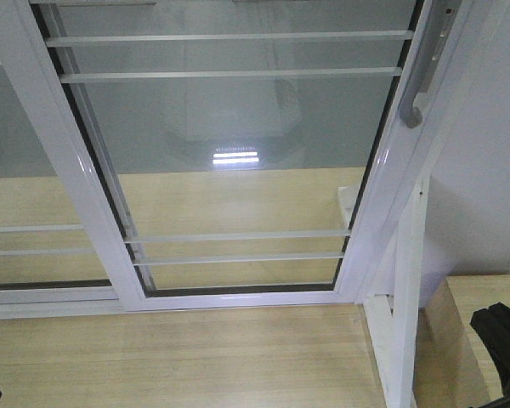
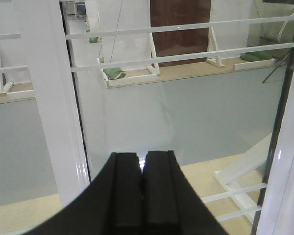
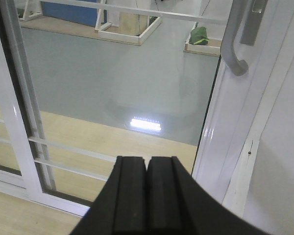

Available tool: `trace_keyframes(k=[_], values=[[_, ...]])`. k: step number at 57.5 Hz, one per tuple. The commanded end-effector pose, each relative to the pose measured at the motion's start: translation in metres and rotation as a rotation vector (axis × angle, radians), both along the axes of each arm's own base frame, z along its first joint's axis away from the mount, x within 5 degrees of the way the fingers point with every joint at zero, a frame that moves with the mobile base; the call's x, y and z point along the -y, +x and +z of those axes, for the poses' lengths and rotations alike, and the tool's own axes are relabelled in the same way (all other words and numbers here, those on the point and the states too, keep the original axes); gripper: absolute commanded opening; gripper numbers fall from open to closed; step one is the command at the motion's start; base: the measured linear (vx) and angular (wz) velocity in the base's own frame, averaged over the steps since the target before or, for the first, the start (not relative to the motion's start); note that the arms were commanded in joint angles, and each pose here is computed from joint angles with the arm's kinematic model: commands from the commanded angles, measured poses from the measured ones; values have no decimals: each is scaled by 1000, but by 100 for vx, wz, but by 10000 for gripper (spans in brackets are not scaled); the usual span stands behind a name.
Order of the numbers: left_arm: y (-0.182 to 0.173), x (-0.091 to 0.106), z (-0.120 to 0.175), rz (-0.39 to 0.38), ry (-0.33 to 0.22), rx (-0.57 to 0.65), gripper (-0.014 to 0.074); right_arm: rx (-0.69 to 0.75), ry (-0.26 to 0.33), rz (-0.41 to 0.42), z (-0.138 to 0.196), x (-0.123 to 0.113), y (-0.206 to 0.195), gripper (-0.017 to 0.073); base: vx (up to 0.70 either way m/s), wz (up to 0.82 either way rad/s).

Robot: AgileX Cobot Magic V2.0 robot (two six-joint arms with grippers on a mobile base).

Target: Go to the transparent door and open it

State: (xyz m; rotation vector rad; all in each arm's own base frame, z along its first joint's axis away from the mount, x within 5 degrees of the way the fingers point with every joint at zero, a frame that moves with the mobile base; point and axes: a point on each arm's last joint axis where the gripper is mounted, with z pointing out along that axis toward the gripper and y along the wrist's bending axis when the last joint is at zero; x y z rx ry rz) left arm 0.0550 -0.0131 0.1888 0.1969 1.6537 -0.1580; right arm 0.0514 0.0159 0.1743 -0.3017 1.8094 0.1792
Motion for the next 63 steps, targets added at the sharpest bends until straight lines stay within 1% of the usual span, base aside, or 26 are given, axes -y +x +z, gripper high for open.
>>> trace_keyframes(k=[1,63], values=[[0,-1,6,6,-29,90,-6,87,11,-4,6,0,1,-6,4,0],[0,-1,6,6,-30,91,-6,87,11,-4,6,0,1,-6,3,1]])
